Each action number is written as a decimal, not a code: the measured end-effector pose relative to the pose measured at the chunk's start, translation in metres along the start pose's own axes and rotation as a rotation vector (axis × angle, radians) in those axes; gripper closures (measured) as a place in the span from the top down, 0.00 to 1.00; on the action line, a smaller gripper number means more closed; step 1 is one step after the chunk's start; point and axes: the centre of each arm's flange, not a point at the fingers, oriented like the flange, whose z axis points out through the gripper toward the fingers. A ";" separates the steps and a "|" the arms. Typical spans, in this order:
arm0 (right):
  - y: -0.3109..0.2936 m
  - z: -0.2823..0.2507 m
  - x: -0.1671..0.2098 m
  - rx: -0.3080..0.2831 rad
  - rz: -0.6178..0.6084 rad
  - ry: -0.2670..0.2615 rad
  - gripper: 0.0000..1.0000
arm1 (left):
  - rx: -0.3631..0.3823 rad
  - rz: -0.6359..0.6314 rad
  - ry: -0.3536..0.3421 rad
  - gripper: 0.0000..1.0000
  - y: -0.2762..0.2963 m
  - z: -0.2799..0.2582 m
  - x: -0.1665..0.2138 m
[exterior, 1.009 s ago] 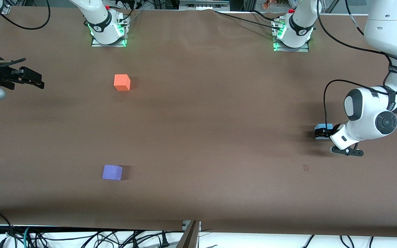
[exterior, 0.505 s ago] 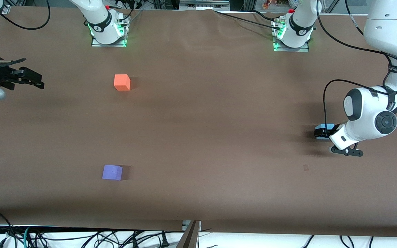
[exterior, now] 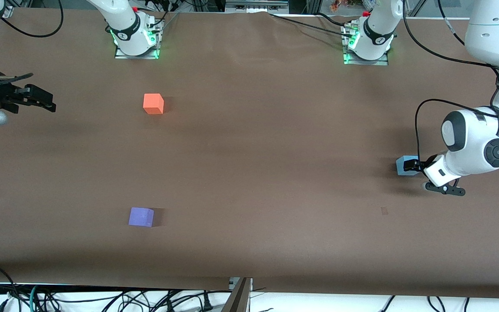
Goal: Place blue block between orange and purple blocks
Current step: 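Close the left gripper on the light blue cube, then carry the cube to mid-table with the left gripper while the right gripper approaches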
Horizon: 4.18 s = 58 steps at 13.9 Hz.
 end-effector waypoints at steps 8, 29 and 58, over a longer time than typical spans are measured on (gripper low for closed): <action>0.000 0.000 0.000 0.000 0.000 0.001 1.00 | -0.008 0.001 -0.021 1.00 0.002 0.013 -0.002; -0.001 0.004 0.002 0.004 -0.001 -0.004 1.00 | -0.069 0.075 0.105 0.53 0.136 -0.080 0.066; -0.108 0.120 0.085 0.080 0.002 0.010 1.00 | -0.209 -0.515 0.134 1.00 0.570 -0.098 0.082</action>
